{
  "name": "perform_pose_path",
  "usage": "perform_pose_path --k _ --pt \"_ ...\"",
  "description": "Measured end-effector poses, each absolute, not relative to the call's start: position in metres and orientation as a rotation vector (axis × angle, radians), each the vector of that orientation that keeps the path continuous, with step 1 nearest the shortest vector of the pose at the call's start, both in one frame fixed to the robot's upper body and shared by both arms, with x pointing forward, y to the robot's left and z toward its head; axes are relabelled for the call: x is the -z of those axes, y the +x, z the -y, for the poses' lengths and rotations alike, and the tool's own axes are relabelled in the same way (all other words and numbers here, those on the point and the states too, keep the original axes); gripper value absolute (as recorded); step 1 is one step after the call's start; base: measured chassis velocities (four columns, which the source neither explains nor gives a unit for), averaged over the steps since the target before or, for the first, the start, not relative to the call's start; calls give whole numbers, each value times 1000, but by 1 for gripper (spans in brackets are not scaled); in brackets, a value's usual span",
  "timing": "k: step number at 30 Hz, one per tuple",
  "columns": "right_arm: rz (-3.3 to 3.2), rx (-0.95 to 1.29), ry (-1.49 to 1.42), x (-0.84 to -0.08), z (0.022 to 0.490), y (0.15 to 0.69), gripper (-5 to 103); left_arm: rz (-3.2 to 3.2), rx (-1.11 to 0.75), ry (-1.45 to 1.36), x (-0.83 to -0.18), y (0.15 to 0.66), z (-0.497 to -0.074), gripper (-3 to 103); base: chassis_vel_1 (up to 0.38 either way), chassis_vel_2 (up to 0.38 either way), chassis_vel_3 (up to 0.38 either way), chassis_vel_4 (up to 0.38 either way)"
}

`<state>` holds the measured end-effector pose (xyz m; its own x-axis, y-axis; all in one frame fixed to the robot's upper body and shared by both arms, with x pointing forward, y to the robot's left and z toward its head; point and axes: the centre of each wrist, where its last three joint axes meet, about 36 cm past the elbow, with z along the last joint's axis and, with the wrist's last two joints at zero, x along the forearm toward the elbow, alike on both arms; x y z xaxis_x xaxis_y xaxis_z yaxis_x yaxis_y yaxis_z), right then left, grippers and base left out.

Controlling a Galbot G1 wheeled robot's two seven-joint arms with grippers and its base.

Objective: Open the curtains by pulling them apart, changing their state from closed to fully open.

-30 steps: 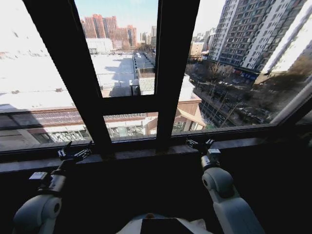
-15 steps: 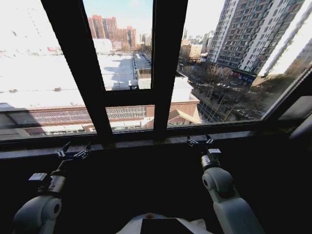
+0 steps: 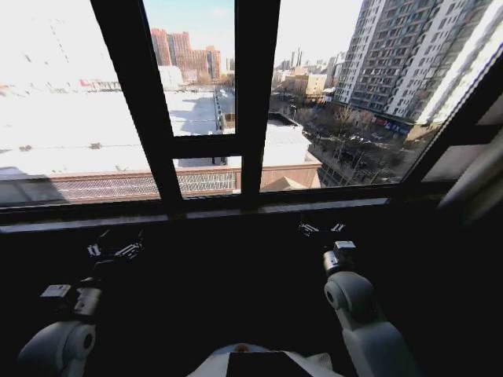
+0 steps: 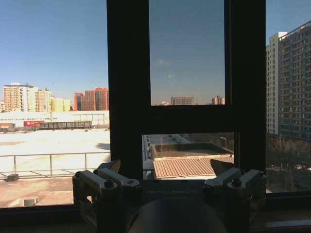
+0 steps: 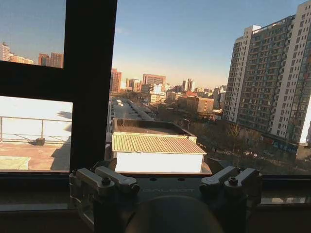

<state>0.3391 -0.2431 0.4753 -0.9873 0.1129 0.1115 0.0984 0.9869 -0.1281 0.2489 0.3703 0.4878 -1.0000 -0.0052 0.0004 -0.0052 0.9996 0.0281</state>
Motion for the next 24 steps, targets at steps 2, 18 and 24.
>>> perform_pose_path --k 2,18,24 --pt "3012 -187 -163 -475 242 339 100 3140 45 -3 -485 248 -371 100 51 -320 -50 340" --pt "3005 -198 -156 -471 236 338 100 3141 15 -25 -479 252 -375 100 134 -342 -143 337" --pt "3002 -198 -158 -466 238 341 100 3142 10 -28 -479 252 -374 100 163 -308 -175 303"
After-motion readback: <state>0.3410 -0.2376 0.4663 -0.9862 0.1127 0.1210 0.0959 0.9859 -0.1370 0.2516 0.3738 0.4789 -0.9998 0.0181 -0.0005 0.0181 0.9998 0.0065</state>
